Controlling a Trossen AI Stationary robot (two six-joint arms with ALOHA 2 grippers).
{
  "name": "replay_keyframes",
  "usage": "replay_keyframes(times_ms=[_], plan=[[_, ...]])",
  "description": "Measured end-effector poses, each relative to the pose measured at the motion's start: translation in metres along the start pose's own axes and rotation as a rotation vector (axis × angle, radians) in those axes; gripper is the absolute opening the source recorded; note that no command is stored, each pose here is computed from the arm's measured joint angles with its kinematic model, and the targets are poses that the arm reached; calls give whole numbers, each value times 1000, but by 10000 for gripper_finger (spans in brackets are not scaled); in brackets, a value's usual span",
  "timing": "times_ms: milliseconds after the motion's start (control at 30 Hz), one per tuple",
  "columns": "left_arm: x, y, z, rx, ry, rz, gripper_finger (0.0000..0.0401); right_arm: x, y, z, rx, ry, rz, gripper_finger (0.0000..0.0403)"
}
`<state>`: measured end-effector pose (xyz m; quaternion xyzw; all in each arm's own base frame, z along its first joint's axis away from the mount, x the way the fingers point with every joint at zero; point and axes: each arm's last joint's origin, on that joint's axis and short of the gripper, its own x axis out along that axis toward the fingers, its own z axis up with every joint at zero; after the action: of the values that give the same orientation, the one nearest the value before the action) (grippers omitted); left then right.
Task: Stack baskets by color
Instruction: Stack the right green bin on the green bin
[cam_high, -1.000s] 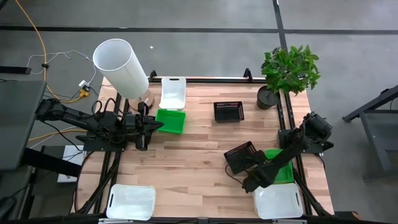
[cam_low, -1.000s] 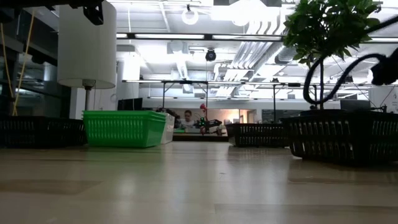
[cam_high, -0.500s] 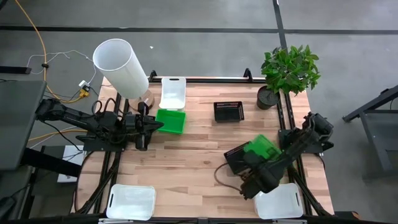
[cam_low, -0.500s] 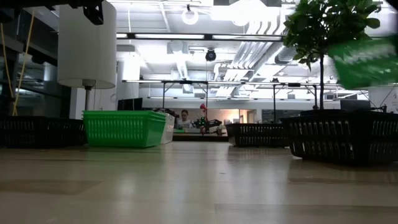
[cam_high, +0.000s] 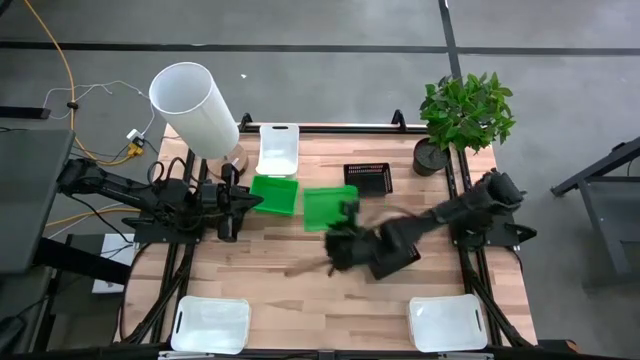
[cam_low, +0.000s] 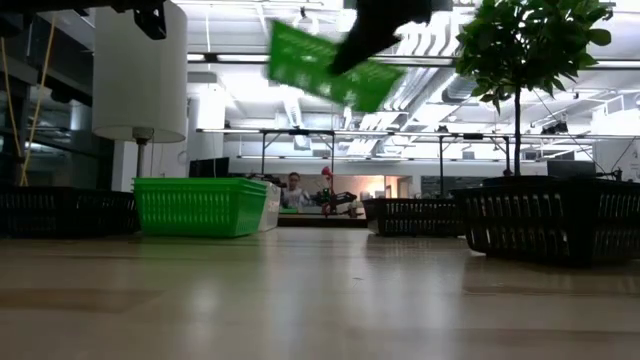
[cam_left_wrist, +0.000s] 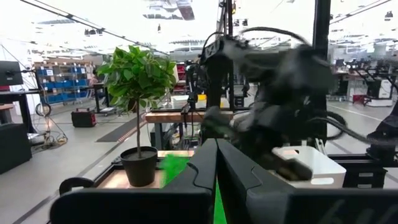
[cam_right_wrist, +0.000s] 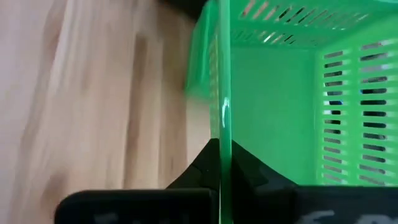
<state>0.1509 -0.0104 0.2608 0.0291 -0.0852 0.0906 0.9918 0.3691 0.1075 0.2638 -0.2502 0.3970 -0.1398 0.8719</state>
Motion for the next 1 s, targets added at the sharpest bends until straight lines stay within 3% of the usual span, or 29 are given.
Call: replay_keyframes(times_ms=[200, 333, 567, 833, 1000], plan=[[-1, -1, 4, -8, -34, -7, 0, 56, -56, -1, 102, -91, 83, 0], [-2, -4, 5, 16, -49, -28, 0, 80, -73, 0, 118, -169, 117, 0], [-3, -7, 8, 15, -75, -44, 0, 109, -68, 13, 103, -318, 149, 0], [-2, -7, 9, 17, -83, -42, 0, 158, -51, 41, 107, -314, 123, 0], [-2, -7, 8, 20, -75, -43, 0, 182, -45, 47, 133, -206, 101, 0]])
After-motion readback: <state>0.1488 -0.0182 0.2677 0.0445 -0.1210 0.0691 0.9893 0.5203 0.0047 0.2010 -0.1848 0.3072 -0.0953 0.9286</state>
